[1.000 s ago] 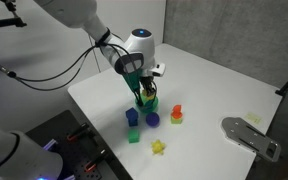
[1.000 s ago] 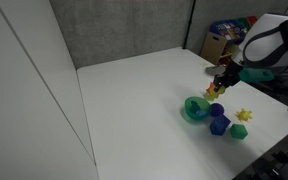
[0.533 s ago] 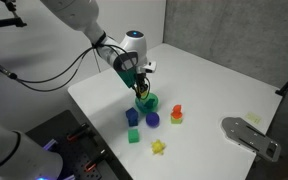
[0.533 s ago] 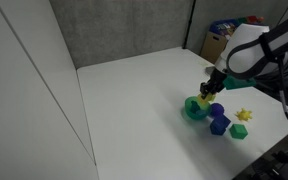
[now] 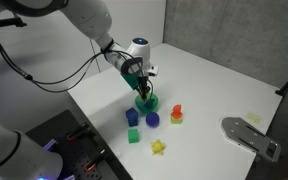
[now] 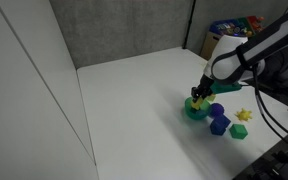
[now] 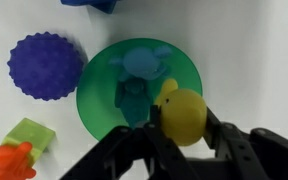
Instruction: Put the right yellow toy in the bowl
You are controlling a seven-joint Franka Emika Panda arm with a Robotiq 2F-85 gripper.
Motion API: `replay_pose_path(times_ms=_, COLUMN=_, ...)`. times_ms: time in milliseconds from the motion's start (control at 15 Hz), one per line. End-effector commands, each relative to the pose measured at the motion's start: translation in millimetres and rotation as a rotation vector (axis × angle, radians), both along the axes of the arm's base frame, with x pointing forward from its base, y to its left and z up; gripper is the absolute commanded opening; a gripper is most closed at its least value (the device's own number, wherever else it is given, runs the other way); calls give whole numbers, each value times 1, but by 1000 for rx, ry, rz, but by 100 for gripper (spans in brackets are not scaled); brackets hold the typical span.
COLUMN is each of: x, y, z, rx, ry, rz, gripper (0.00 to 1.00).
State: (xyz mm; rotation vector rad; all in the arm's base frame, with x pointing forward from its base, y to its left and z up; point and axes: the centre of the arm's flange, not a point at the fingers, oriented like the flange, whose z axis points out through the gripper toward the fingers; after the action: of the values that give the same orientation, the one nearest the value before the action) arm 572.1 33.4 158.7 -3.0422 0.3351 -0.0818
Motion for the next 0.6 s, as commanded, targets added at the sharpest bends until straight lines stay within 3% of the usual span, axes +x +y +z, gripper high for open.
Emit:
replay_pose_path(times_ms=0, x=13, y=-3, z=2, rx=23, ry=12, rz=-3, gripper=77)
replay_pose_path(times_ms=200, x=6, y=-14, z=21, rx=26, ry=13, rz=-16, gripper=99)
replay_pose_path(times_ms=533, x=-12, y=-40, z=76, rx=16, ry=12, rz=-22, gripper=100)
